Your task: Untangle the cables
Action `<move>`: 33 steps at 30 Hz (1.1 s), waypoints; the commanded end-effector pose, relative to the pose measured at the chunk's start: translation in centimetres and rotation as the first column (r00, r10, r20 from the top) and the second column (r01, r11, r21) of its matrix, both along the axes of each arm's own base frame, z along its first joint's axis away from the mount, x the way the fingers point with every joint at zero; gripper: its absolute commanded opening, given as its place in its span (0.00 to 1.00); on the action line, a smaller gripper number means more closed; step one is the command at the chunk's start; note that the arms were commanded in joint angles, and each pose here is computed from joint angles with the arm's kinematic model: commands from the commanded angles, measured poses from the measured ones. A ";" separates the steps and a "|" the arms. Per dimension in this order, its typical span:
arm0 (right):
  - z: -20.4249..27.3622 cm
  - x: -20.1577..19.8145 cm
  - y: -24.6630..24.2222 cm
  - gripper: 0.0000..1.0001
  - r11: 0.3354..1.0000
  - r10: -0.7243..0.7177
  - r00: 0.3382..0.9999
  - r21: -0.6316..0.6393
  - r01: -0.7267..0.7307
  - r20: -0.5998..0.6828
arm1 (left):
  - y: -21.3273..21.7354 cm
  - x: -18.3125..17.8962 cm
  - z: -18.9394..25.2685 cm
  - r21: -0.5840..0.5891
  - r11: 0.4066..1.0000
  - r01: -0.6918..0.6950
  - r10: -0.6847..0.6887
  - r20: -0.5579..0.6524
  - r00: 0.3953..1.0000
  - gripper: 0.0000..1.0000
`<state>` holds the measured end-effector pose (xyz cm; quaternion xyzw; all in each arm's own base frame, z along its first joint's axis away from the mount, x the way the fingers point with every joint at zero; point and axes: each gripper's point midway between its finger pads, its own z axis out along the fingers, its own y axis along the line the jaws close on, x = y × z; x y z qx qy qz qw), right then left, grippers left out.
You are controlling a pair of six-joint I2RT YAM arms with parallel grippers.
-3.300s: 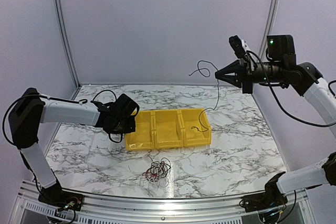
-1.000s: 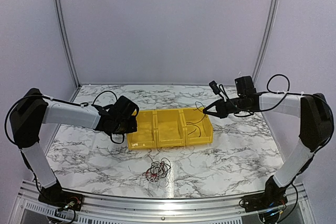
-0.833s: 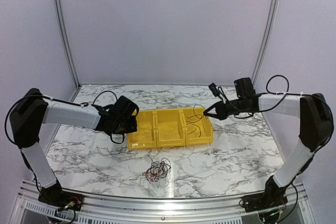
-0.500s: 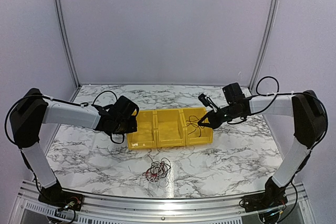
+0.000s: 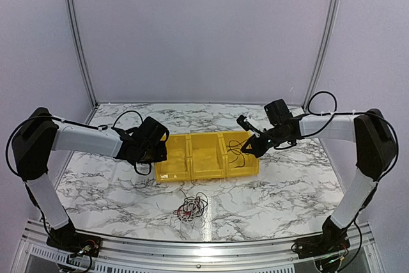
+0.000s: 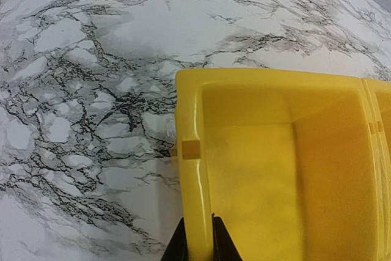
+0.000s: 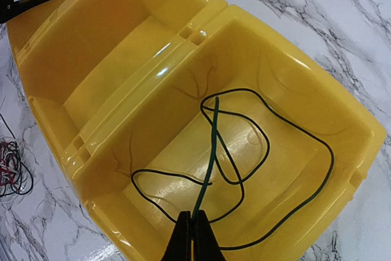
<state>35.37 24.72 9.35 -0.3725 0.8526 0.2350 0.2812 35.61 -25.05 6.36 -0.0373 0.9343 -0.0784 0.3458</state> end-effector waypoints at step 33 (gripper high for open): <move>13.5 -6.8 2.8 0.33 0.930 0.294 0.877 0.099 -0.354 0.379 | -5.9 -9.7 8.4 0.013 0.883 0.468 -0.467 0.113 0.877 0.48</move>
